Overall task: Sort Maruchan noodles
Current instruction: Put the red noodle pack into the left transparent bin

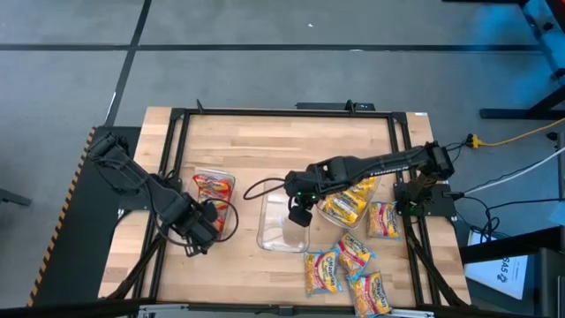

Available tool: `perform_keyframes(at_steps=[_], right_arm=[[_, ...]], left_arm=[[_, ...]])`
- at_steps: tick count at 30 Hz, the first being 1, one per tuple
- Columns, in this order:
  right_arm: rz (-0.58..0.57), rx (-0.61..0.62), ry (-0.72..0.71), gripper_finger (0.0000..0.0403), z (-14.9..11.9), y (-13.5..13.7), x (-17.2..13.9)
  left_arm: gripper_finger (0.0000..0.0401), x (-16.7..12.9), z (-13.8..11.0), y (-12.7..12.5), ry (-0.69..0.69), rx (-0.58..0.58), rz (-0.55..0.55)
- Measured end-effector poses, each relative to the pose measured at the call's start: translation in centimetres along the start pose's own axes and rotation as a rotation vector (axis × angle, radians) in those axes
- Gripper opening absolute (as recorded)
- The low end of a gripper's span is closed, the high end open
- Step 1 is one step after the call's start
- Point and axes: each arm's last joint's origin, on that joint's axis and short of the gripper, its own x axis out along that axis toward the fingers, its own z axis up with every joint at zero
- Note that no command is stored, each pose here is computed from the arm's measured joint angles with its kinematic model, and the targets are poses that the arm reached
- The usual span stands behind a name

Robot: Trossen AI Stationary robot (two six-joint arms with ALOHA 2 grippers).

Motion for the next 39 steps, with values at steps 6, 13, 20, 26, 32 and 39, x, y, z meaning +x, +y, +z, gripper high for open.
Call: perform_keyframes(at_steps=[6, 13, 20, 26, 32, 39], right_arm=[[-0.013, -0.004, -0.010, 0.0014, -0.1, 0.1, 0.0], [-0.002, -0.001, -0.027, 0.0014, 0.1, 0.2, 0.0], [0.009, 0.000, -0.042, 0.0014, 0.3, 0.3, 0.0], [0.009, 0.000, -0.041, 0.0014, 0.3, 0.3, 0.0], [0.009, 0.000, -0.040, 0.0014, 0.2, 0.3, 0.0], [0.008, 0.000, -0.040, 0.0014, 0.2, 0.3, 0.0]], left_arm=[[0.0000, 1.7, 0.2, -0.1, 0.018, 0.034, -0.033], [0.0000, 1.9, 1.1, -0.3, -0.054, 0.062, -0.064], [0.0000, 2.2, 2.7, -0.2, -0.088, 0.077, -0.068], [0.0000, 3.9, 4.9, -1.1, -0.072, 0.144, -0.073], [0.0000, 4.8, 5.7, -1.2, -0.036, 0.148, -0.051], [0.0000, 1.4, 4.7, -0.1, -0.173, 0.103, -0.124]])
